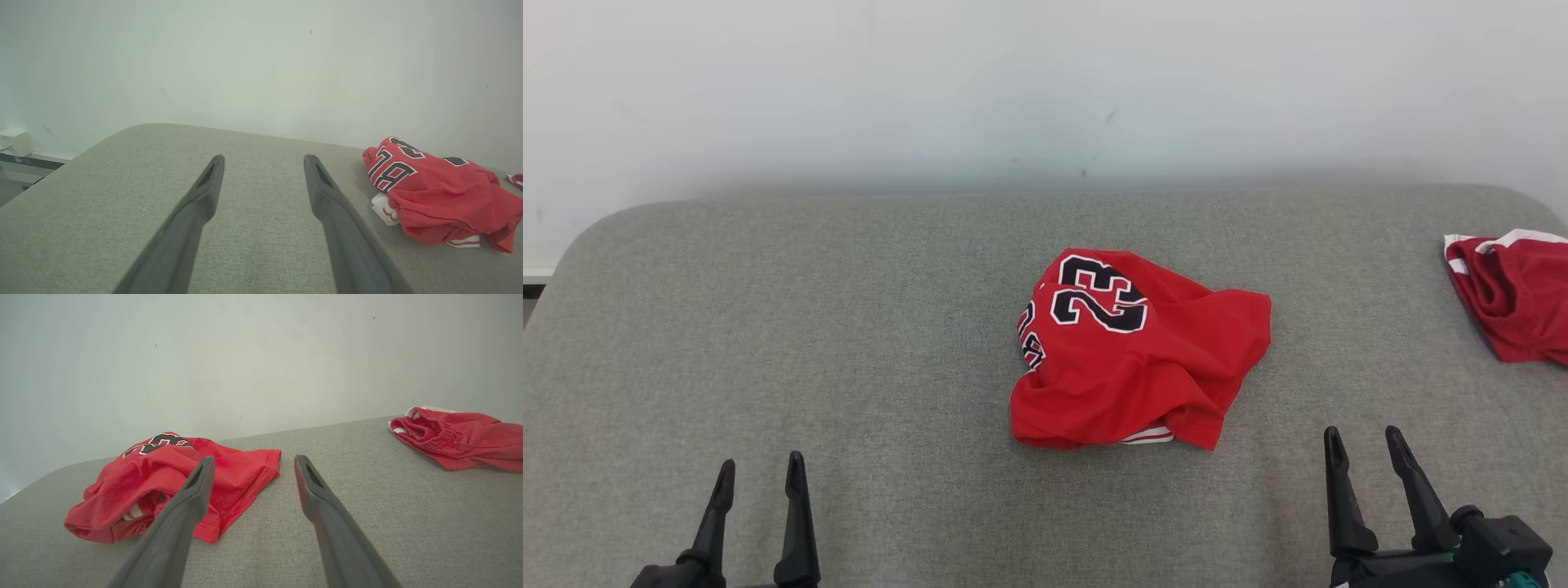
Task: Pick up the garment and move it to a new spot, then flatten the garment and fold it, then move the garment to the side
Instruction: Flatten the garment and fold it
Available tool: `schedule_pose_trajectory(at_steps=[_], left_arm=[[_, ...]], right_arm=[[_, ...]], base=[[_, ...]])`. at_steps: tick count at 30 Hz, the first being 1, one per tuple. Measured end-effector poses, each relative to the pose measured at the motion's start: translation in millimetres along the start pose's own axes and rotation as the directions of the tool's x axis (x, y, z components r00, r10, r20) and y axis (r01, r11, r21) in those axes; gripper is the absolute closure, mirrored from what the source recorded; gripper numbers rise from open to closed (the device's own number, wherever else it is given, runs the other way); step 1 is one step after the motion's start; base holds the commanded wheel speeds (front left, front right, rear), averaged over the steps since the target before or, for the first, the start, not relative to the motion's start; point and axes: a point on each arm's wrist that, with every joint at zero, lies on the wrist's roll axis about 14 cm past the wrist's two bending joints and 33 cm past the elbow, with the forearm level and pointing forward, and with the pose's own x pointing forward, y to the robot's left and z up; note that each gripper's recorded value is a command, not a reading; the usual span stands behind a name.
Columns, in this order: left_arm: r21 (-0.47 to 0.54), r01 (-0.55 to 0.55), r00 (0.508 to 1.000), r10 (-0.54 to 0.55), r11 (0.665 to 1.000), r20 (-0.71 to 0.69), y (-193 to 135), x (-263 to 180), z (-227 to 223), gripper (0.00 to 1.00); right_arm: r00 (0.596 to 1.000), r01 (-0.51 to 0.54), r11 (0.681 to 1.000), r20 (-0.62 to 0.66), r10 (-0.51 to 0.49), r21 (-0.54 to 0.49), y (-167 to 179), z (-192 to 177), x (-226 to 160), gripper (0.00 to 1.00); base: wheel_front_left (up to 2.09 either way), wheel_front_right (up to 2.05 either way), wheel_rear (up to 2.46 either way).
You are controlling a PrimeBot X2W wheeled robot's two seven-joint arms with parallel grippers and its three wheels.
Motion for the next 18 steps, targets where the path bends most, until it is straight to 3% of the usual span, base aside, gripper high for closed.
schedule_pose_trajectory(at_steps=[18], left_arm=[[0.014,0.000,1.000,0.000,1.000,-0.002,1.2,-1.1,-1.8,0.00]], right_arm=[[1.000,0.000,1.000,-0.031,0.000,0.005,-0.5,-9.6,-1.4,0.00]], base=[[0.00,0.00,0.00]])
